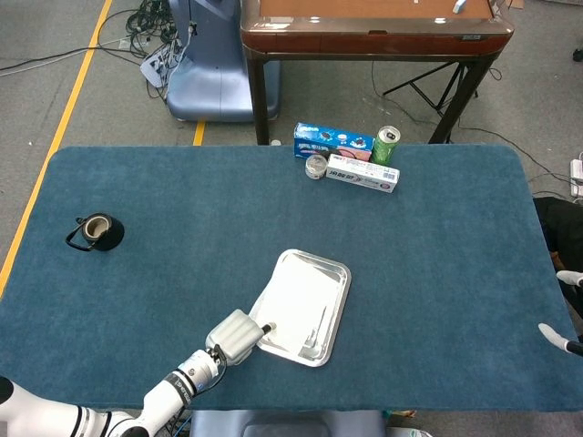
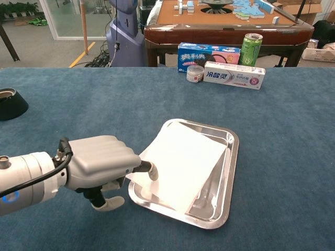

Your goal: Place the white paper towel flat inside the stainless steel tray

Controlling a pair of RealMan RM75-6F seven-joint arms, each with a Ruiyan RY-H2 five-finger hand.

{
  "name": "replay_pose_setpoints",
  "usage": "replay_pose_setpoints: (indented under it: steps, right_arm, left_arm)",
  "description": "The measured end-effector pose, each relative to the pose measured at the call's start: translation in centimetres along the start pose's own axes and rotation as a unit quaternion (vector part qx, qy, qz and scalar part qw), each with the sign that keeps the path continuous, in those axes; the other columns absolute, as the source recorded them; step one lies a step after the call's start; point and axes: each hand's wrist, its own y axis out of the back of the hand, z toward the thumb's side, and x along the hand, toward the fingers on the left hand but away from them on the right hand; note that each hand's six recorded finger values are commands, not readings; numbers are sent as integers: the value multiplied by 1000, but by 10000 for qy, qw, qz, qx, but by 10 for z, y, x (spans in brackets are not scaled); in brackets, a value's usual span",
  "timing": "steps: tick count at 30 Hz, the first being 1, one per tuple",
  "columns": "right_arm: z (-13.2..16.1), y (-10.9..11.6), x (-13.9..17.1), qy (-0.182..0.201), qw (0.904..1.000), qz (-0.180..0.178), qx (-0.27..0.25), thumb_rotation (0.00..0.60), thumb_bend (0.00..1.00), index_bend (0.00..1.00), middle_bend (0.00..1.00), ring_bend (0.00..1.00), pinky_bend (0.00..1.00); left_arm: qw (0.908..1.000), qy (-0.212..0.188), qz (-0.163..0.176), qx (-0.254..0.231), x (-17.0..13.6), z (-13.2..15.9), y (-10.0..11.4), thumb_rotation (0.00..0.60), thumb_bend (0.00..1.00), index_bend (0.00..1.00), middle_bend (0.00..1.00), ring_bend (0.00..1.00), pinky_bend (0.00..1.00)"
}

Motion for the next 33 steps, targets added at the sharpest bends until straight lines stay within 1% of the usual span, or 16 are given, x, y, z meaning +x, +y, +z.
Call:
replay_pose_setpoints:
  steps: [7,18,33]
  right_arm:
    - [0,1,0,14,10000,-33,-23,600,119,298,341,252,407]
    - [-1,9,3,9,9997,-208,-89,600,119,298,341,252,407]
    - [-4,17,3,-39,9986,-509,-109,600,119,298,345,252,407]
  left_arm:
    - [9999,13,-103,-49,-1,5,-3,600,390,209,992,851,928]
    - [9998,-31,-206,-65,0,13,-7,600,390,208,994,853,927]
    - [9996,-178,-196,-97,4,27,-5,600,390,208,995,854,927]
